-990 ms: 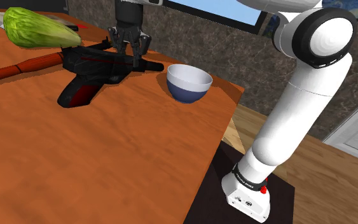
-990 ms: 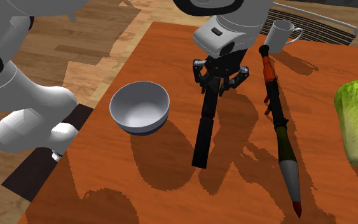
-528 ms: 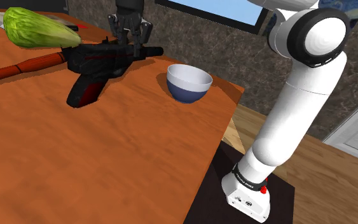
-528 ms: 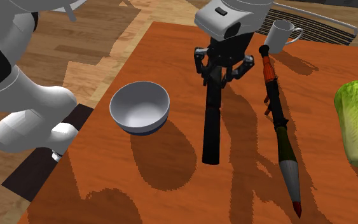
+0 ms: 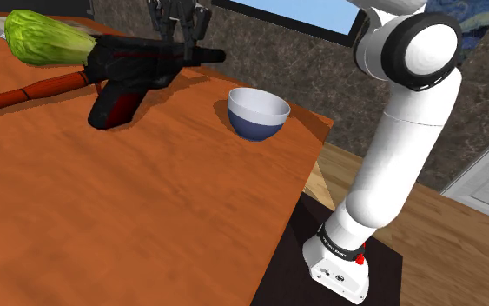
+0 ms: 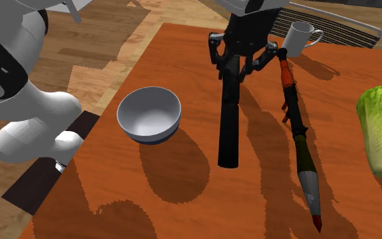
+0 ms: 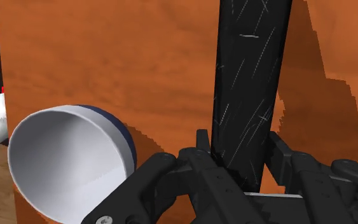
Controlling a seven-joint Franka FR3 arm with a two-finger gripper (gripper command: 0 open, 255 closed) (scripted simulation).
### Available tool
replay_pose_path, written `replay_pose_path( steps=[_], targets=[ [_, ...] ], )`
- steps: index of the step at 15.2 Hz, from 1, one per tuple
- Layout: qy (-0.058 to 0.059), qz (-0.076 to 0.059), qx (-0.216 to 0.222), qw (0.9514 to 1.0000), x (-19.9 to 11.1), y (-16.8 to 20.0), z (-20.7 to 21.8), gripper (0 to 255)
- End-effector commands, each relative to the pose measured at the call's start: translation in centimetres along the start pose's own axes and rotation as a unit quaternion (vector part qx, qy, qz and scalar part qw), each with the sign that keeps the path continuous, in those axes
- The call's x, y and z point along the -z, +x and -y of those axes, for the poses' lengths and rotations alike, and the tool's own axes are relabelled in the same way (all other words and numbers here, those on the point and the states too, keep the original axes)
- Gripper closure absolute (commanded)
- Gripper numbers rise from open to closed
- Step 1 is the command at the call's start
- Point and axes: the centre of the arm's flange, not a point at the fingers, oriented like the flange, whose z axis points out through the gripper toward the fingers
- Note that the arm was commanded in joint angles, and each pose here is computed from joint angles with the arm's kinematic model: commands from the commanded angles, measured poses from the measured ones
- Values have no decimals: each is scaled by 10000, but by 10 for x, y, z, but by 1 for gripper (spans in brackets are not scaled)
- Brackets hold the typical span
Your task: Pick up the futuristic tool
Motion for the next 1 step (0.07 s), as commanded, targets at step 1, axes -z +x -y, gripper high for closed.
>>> replay_pose_path(
  steps=[1],
  targets=[
    [4,1,-1,10000,3,0,-1,255]
  ],
)
